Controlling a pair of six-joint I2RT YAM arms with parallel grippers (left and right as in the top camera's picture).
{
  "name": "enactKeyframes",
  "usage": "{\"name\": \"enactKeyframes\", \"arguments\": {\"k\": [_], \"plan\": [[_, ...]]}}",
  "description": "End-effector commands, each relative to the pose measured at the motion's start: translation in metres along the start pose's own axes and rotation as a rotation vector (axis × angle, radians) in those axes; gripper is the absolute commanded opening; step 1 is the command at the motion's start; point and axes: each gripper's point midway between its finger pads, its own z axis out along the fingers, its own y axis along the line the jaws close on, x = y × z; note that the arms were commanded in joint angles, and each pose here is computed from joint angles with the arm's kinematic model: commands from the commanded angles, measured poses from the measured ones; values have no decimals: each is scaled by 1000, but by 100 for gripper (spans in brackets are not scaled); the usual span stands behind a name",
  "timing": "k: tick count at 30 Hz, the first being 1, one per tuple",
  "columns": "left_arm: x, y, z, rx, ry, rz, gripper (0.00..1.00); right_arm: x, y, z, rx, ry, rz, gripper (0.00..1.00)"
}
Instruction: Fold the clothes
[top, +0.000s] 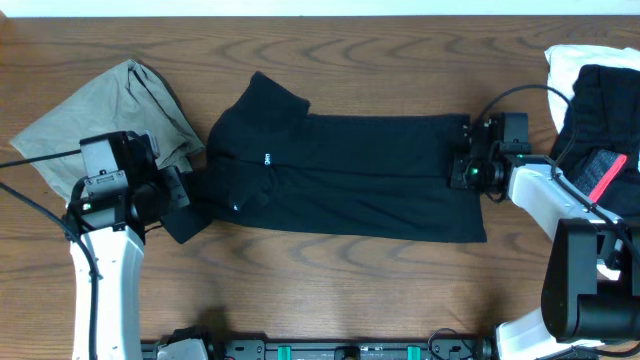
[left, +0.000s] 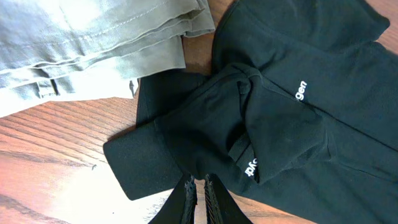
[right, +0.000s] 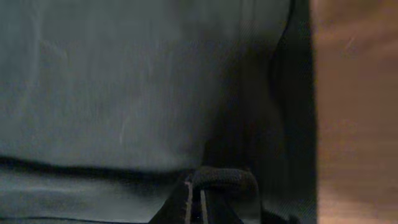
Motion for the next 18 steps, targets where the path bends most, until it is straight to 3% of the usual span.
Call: {"name": "enactKeyframes", "arguments": {"k": [1,6,10,12,18], "plan": [[-2,3,2,-12,12,-11,10,-24,-14,-9,91,-83,49,3],[-1,3,4,-13,20,-13,10,-30,-28,-12,175,-117,64,5],[-1,3,4,-13,20,-13,10,-28,-29,-12,178,-108,64,20],[-1,3,4,-13,20,-13,10,-24,-29,-12,181,-93,66,38],[-1,3,4,-13,20,-13,10,-20,-19,-22,138,-69,62,40]]}}
